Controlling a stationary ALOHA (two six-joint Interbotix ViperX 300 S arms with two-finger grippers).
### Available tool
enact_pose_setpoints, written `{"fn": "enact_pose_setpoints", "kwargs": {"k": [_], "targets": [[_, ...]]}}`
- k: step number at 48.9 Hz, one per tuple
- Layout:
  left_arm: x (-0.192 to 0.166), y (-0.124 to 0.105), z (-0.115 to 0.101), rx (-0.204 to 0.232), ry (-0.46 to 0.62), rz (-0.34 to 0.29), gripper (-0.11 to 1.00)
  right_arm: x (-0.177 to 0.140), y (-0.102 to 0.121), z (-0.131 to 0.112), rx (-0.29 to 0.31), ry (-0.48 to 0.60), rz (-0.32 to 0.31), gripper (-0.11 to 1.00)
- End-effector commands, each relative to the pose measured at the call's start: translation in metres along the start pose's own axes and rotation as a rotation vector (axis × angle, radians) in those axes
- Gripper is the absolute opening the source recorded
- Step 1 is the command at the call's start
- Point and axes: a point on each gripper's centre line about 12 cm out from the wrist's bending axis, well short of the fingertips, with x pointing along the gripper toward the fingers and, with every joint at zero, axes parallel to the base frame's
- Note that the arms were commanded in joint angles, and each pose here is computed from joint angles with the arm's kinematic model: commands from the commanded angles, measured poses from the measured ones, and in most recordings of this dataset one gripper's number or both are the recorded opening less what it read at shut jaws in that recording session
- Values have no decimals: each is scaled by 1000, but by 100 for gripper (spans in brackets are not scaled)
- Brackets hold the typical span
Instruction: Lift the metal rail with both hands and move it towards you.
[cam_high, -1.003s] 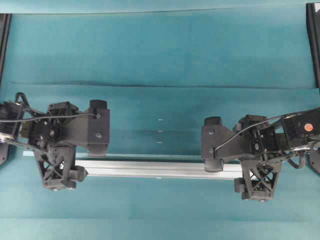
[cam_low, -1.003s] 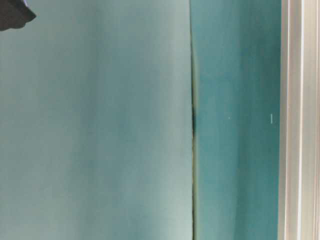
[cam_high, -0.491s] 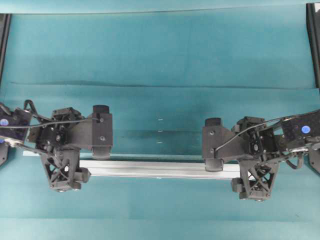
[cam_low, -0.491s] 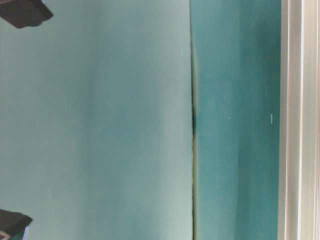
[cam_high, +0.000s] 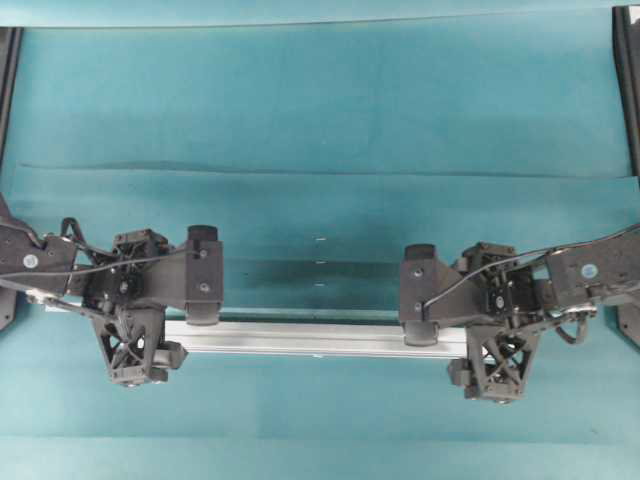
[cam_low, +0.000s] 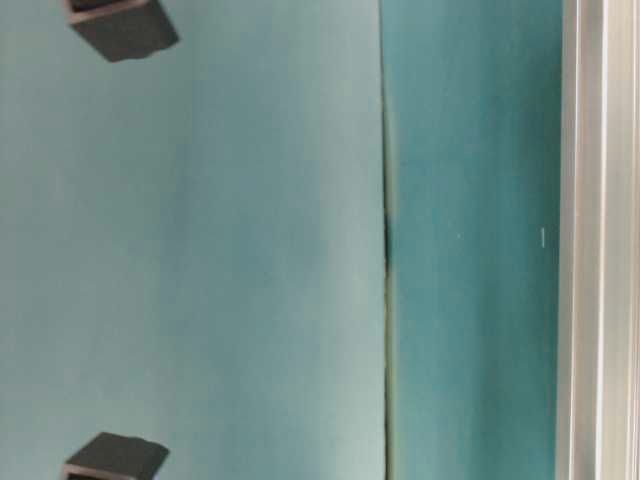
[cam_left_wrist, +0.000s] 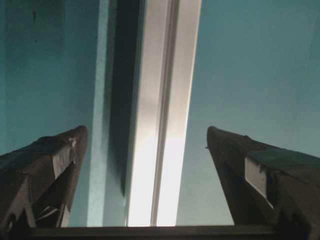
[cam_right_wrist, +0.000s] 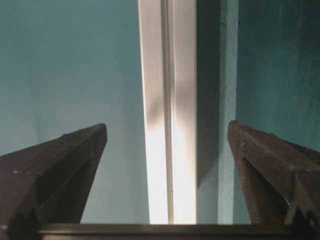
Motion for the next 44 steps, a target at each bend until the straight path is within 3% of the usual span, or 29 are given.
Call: {"fn": "enact_pose_setpoints", "kwargs": {"k": [1,22,37,44], "targets": [[-2,-3,3,10,-20,-8,97,5,1,0,-5,-4,0,100],[16,-8,-4,27,-26,-19,97,23,-2,-11,-3,16,-8,100],[37,-4,-19,23,-16,-17,97,41,-6,-21,2,15,-13,100],[45,-2,-23,2,-15,-17,97,51,-8,-26,3,20,-18,100]]}}
